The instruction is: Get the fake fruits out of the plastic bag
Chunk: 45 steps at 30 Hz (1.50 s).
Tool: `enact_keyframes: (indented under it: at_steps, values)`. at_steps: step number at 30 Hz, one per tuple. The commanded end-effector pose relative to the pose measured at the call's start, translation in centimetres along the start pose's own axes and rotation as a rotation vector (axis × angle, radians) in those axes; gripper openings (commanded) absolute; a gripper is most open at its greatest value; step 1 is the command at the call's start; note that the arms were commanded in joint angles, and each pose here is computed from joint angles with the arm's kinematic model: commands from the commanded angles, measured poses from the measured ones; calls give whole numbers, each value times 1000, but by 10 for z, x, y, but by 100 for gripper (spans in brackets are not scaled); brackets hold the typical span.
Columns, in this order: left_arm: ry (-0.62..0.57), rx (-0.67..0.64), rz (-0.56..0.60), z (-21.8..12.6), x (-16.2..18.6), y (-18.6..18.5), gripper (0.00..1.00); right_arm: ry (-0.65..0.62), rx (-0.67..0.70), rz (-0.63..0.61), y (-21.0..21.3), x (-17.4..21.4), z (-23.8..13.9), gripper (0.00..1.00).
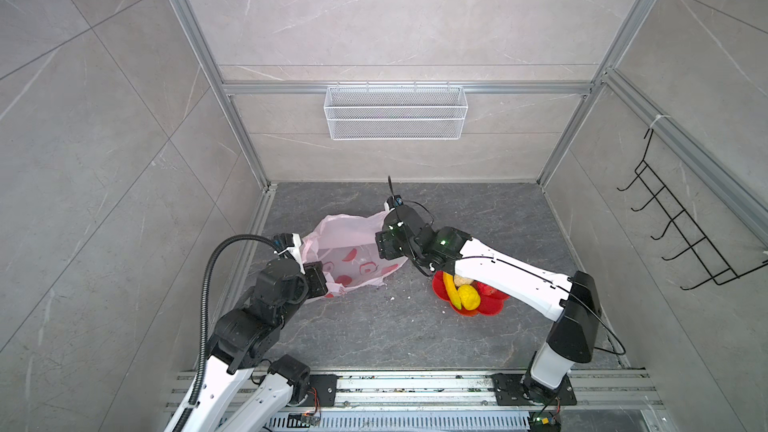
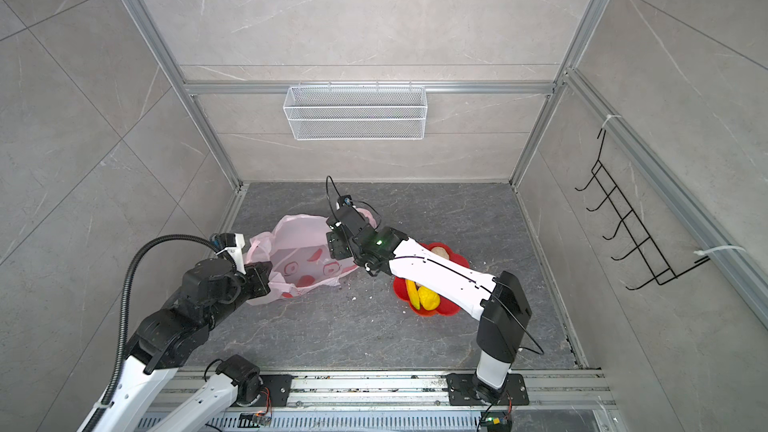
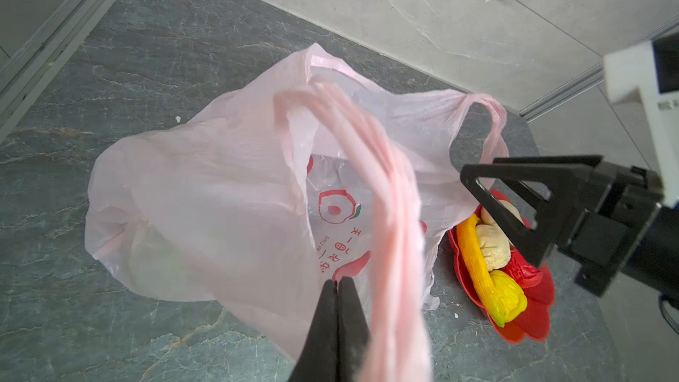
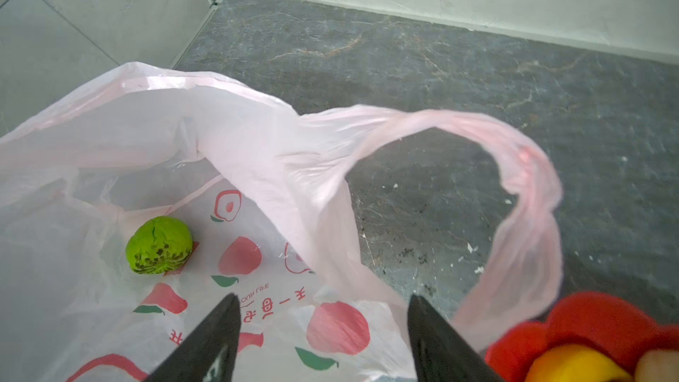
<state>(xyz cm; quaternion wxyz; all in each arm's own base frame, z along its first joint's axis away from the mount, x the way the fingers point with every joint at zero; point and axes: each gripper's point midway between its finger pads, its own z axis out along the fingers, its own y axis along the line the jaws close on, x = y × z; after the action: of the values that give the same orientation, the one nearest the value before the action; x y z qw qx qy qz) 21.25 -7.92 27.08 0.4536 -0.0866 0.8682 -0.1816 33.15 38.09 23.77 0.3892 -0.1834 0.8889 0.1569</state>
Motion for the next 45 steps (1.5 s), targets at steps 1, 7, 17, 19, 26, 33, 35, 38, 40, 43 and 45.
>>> enact_keyframes:
  at_steps: [1, 7, 17, 19, 26, 33, 35, 38, 40, 43, 45]
  values:
    - [14, -36, -16, 1, 7, 10, 0, 111, -41, -137, 10, 21, 22, 73]
    - [10, -29, -31, -4, 11, 12, 0, 103, -69, -152, 16, 11, 44, 73]
    - [9, -18, -39, -4, 14, 12, 0, 40, -29, -199, 12, -12, 37, 73]
    - [6, -13, -39, -3, 13, 11, 0, 31, -16, -209, 8, -16, 28, 74]
    - [7, -4, -38, -2, 14, 10, 0, 35, 17, -263, 3, -27, 15, 75]
    - [2, 3, -42, -2, 15, 10, 0, 31, 33, -265, -2, -34, 11, 75]
    - [3, 2, -40, -2, 15, 10, 0, 31, 28, -263, -3, -37, 11, 75]
    - [4, 1, -40, -1, 15, 11, 0, 20, 29, -260, -7, -44, 10, 75]
    - [-1, 0, -43, -2, 15, 11, 0, 38, 15, -248, -9, -44, 13, 76]
    - [-1, -1, -44, -1, 15, 11, 0, 77, -16, -224, -9, -37, 22, 76]
    - [0, -2, -44, -1, 15, 11, 0, 104, -42, -218, -5, -29, 30, 76]
